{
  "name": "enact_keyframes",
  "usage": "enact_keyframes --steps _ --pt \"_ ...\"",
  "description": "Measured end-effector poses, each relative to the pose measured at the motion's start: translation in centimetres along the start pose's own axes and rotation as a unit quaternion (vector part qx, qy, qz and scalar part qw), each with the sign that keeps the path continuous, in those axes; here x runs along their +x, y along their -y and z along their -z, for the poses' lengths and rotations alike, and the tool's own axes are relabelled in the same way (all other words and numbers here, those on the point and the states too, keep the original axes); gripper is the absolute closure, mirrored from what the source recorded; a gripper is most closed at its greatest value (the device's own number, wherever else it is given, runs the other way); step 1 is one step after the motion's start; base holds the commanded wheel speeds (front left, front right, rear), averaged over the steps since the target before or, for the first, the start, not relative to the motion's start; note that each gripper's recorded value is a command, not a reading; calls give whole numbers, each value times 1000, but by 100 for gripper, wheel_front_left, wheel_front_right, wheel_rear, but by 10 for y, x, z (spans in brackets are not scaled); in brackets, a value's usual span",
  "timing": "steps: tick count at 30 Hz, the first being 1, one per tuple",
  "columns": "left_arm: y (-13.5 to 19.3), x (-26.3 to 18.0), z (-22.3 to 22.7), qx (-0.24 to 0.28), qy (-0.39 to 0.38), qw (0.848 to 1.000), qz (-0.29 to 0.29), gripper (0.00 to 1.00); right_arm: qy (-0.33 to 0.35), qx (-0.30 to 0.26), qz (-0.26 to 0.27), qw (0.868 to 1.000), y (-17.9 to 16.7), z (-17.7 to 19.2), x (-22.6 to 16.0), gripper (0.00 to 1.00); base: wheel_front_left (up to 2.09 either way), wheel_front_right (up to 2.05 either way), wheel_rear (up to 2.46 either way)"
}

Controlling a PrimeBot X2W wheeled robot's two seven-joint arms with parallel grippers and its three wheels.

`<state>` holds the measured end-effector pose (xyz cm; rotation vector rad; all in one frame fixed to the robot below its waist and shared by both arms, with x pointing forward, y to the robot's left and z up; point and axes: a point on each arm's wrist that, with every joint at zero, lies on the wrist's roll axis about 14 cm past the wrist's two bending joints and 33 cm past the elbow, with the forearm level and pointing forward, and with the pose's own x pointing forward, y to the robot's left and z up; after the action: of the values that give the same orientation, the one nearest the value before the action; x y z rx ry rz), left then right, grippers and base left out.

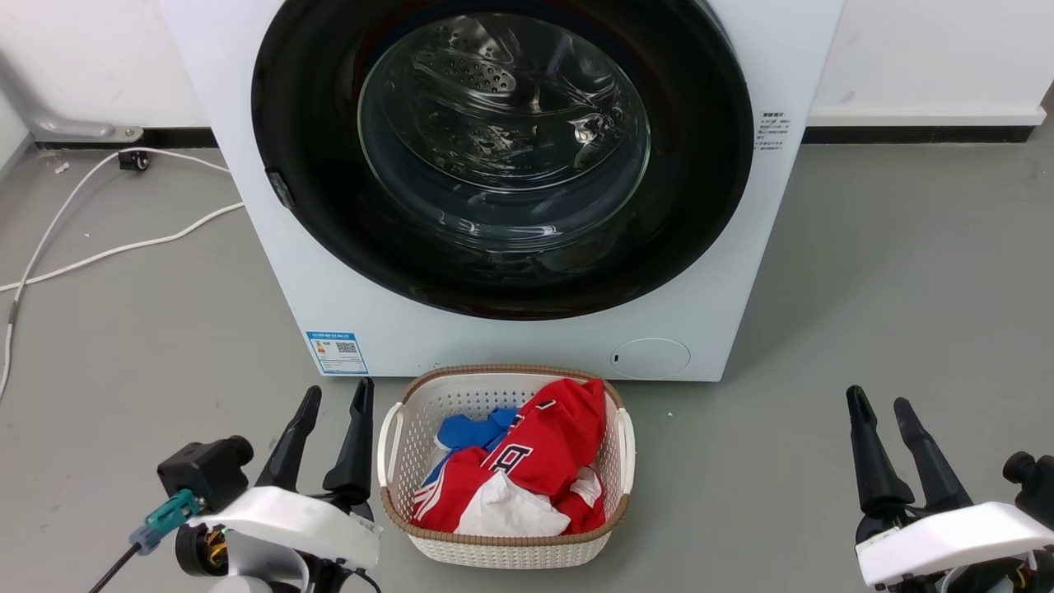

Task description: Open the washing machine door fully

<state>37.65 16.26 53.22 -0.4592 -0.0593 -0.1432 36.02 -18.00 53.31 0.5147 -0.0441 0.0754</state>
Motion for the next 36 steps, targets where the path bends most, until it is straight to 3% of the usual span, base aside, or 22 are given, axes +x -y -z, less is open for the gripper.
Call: enact_keyframes --steps 18,36 --pt "6 -1 1 105 2 994 21 0 -7 -92 8 996 5 -2 -7 0 0 0 0" --pt "6 -1 2 174 7 984 29 0 -8 -155 10 988 7 -1 -8 0 0 0 0"
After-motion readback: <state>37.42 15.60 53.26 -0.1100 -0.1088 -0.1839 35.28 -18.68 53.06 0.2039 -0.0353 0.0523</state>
